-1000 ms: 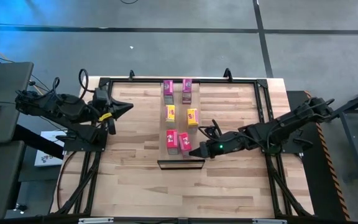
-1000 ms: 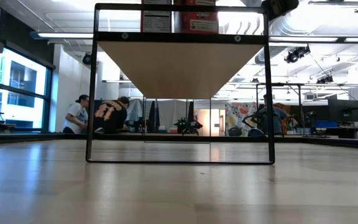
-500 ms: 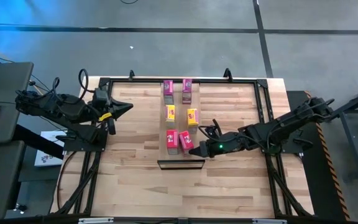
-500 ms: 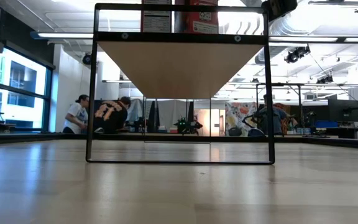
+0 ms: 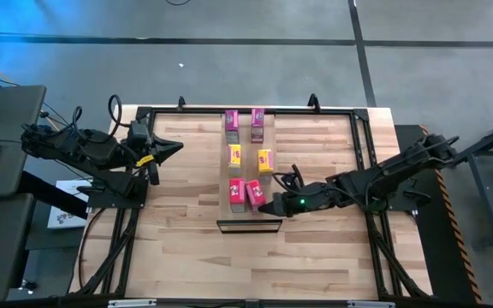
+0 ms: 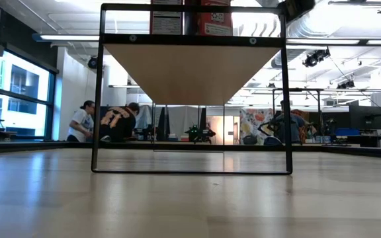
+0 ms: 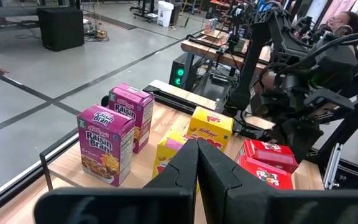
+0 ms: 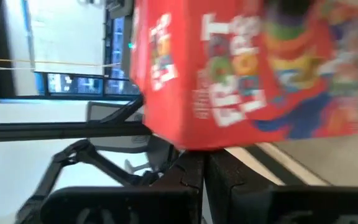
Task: Stack cereal on shelf
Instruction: Put the red cereal box on the shelf aligned with the other red cereal box, then return to Home Position
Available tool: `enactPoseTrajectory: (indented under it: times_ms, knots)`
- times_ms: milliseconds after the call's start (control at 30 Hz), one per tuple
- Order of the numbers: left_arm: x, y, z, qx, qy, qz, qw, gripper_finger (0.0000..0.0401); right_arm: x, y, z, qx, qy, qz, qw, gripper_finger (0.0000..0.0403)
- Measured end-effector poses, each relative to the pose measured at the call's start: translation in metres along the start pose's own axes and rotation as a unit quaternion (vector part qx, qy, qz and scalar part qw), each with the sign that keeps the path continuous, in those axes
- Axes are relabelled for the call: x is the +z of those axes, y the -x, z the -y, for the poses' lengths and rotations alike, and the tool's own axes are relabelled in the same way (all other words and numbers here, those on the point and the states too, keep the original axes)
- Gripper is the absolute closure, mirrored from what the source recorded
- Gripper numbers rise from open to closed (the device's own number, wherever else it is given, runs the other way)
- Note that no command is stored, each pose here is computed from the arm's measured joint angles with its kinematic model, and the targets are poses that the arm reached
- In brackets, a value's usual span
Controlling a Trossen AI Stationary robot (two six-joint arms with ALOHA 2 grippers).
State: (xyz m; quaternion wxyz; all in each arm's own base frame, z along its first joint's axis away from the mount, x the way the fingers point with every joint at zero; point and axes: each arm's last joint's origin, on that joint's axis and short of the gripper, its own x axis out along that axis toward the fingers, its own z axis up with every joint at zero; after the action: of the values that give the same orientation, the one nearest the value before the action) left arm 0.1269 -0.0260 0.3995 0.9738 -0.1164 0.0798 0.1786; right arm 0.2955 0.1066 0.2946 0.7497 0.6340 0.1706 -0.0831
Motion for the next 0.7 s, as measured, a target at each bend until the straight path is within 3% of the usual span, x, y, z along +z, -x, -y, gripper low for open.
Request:
enactPoseTrajectory:
  times_ms: [300,700]
  knots:
    - [0.0,0.0,0.0,-0.001,-0.007,0.0,1.0,0.0401,-0.004,-0.004,0.001,0.005,0.016,-0.049,0.999,0.0403]
    - [0.003,0.009,-0.004,-0.036,-0.01,0.002,0.999,0.0401,0.013,0.06,-0.025,0.051,0.147,0.006,0.988,0.0403]
